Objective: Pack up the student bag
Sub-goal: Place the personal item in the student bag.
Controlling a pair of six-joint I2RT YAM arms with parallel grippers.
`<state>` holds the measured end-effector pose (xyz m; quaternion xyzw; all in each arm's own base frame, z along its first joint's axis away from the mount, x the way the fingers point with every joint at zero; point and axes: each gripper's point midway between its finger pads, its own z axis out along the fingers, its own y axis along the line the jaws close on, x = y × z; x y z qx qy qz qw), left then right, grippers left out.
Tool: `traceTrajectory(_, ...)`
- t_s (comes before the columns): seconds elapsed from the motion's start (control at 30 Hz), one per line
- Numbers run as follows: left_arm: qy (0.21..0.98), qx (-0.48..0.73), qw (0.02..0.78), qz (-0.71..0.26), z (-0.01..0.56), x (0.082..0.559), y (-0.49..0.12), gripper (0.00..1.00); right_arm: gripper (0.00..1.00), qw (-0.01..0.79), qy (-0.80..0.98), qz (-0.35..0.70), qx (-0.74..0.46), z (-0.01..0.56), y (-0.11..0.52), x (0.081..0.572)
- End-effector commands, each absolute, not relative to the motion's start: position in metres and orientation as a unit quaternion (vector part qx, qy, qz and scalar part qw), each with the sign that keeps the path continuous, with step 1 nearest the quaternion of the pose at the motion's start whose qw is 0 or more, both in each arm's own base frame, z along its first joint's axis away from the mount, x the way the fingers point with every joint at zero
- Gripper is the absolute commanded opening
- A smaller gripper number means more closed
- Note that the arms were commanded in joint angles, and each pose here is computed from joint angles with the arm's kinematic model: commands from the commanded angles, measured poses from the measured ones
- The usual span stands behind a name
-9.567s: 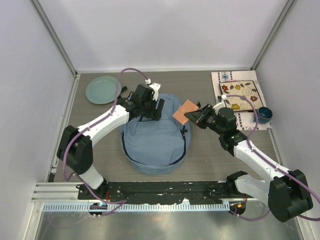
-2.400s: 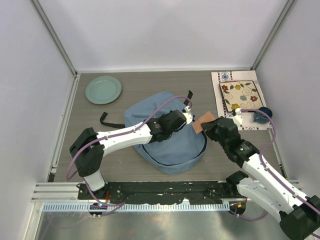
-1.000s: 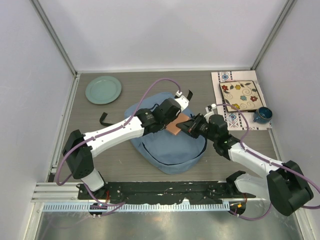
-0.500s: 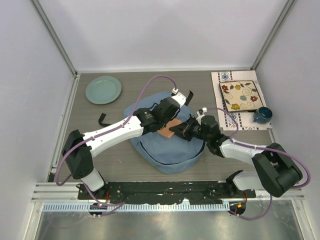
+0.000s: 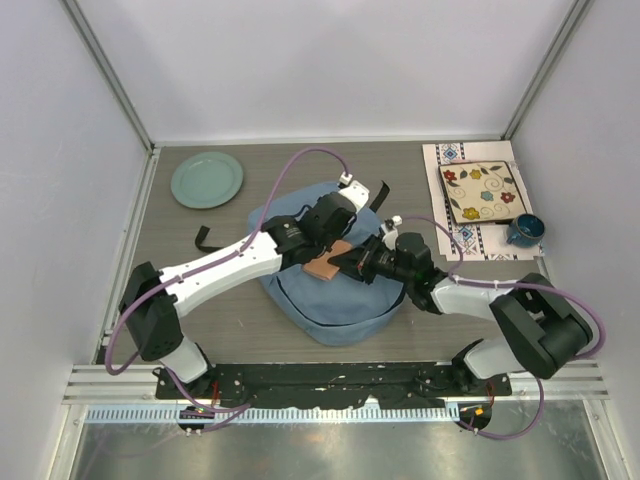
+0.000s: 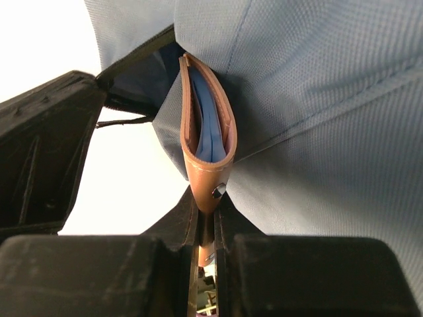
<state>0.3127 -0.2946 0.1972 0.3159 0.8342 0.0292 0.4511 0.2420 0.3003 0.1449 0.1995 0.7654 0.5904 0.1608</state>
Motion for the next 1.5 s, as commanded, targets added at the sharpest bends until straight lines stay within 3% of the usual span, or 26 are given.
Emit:
traceTrajectory(0.0,0.806,0.267,0.527,-0.047,0.254,0.314,-0.304,0.0,0.01,0.195,0.712,0.654,0.164,0.19,0.309,0.26)
traceTrajectory(0.4,0.808,0.27,0.519,-0.059,0.245,0.304,-0.298,0.0,0.01,0.239,0.688,0.662,0.177,0.205,0.284,0.292)
traceTrajectory(0.57,0.808,0.271,0.519,-0.061,0.245,0.305,-0.298,0.0,0.01,0.228,0.698,0.649,0.197,0.186,0.285,0.298)
traceTrajectory(0.73,0.811,0.269,0.517,-0.056,0.244,0.304,-0.296,0.01,0.01,0.28,0.731,0.578,0.233,0.161,0.267,0.308)
traceTrajectory(0.8,0.814,0.27,0.512,-0.05,0.241,0.304,-0.294,0.13,0.01,0.297,0.732,0.565,0.239,0.161,0.262,0.308)
traceTrajectory(0.9,0.816,0.28,0.502,-0.05,0.232,0.301,-0.295,0.45,0.01,0.327,0.736,0.535,0.257,0.159,0.252,0.311)
traceTrajectory(1.0,0.819,0.295,0.49,-0.05,0.219,0.299,-0.297,0.6,0.01,0.341,0.727,0.539,0.252,0.166,0.254,0.31)
traceTrajectory(1.47,0.843,0.279,0.459,-0.036,0.174,0.314,-0.291,0.76,0.01,0.35,0.692,0.571,0.268,0.173,0.269,0.312)
